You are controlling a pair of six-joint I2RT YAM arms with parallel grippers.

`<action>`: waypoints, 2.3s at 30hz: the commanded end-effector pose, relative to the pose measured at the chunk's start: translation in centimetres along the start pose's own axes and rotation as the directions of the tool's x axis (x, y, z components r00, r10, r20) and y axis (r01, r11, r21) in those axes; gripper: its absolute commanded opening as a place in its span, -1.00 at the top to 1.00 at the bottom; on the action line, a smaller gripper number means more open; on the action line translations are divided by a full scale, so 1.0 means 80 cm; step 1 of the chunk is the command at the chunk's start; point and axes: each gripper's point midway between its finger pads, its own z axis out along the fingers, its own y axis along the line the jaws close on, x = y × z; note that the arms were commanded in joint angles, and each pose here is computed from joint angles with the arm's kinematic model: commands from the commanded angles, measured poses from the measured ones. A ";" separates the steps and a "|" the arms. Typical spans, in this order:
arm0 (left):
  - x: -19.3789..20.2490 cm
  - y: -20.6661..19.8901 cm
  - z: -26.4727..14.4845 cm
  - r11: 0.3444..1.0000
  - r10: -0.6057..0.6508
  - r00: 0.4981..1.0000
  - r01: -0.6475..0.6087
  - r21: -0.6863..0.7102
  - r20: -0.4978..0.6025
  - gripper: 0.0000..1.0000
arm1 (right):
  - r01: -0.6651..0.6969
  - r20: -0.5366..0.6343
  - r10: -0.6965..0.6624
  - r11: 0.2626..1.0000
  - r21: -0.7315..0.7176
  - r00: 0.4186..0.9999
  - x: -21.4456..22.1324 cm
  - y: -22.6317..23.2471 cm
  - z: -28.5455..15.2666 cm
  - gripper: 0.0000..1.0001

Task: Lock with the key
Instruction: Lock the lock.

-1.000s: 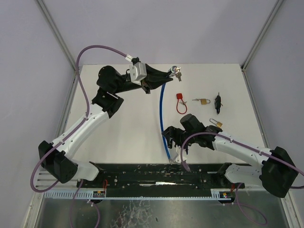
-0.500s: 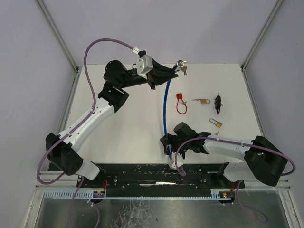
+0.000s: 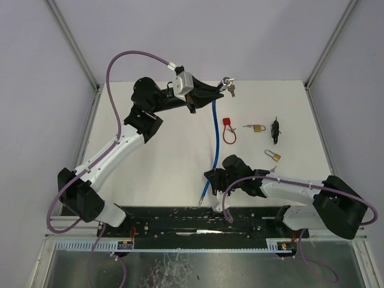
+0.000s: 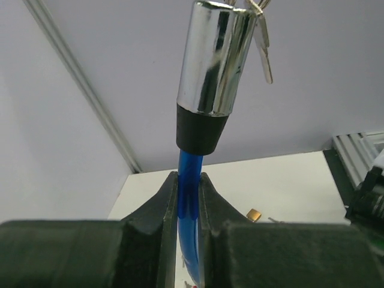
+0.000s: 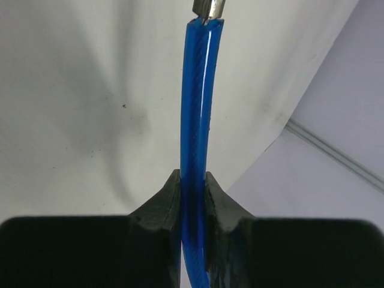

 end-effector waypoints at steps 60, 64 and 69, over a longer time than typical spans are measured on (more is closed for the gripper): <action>0.151 -0.084 -0.119 0.812 0.298 0.901 -0.413 -0.412 -0.315 0.99 | -0.944 0.543 0.788 -0.143 -0.299 -0.291 0.004 -0.111 -0.183 1.00; 0.151 -0.085 -0.119 0.815 0.299 0.901 -0.413 -0.407 -0.314 0.99 | -0.941 0.539 0.787 -0.150 -0.303 -0.299 0.005 -0.110 -0.183 1.00; 0.151 -0.089 -0.120 0.819 0.309 0.898 -0.418 -0.392 -0.312 0.99 | -0.943 0.537 0.789 -0.156 -0.295 -0.298 0.007 -0.108 -0.182 1.00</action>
